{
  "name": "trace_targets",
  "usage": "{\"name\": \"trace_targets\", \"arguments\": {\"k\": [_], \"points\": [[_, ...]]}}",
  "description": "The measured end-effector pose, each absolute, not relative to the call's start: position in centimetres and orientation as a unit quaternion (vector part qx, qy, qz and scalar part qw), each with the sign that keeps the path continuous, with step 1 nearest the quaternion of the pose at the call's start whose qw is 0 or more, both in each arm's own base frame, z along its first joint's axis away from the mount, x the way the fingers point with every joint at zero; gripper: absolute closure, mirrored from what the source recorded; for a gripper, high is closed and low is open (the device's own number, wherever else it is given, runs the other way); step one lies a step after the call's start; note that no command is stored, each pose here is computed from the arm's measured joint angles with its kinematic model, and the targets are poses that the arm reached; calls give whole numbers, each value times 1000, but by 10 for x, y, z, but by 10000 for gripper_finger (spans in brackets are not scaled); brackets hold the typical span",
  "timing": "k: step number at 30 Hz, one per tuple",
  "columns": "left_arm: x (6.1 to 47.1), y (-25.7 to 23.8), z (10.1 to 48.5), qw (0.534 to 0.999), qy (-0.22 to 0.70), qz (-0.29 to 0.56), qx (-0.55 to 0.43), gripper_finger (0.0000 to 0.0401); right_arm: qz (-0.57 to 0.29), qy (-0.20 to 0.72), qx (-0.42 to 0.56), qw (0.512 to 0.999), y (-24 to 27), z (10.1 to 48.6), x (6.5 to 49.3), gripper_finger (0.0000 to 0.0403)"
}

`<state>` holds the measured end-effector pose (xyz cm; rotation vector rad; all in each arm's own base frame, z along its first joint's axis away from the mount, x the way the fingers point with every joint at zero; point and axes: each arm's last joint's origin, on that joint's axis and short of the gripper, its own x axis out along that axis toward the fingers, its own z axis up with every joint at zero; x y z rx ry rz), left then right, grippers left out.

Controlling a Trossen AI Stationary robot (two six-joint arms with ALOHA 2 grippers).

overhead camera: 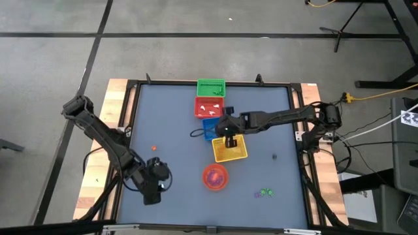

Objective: Sort Halloween decoration
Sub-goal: Put the black skull toy into the blue bin, then put the white ghost toy into the red bin

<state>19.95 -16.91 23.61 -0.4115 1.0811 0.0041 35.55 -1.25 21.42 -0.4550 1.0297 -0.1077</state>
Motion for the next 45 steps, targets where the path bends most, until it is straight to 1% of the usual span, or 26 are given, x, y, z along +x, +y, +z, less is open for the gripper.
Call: {"name": "trace_targets", "arguments": {"k": [9, 11, 15, 19, 23, 27, 33, 38, 45], "points": [[193, -192, 214, 824, 544, -4, -157, 214, -39, 487, -202, 849, -17, 214, 356, 313], [193, -196, 208, 821, 551, -4, -146, 214, -38, 487, -202, 849, -17, 214, 356, 302], [193, -203, 194, 814, 568, -1, -117, 214, -39, 487, -202, 849, -17, 214, 356, 265], [195, -206, 182, 801, 580, 39, -144, 214, -39, 487, -202, 849, -17, 214, 356, 235], [196, -207, 177, 791, 582, 73, -176, 214, -39, 487, -202, 849, -17, 214, 356, 220], [197, -207, 176, 782, 577, 104, -212, 214, -38, 487, -202, 849, -17, 214, 356, 220], [198, -206, 176, 778, 545, 163, -267, 214, -38, 487, -202, 849, -17, 214, 356, 219], [196, -203, 175, 765, 540, 198, -290, 214, -38, 487, -202, 849, -17, 214, 356, 219], [196, -202, 175, 755, 533, 220, -311, 214, -38, 487, -202, 849, -17, 214, 356, 219]]}}
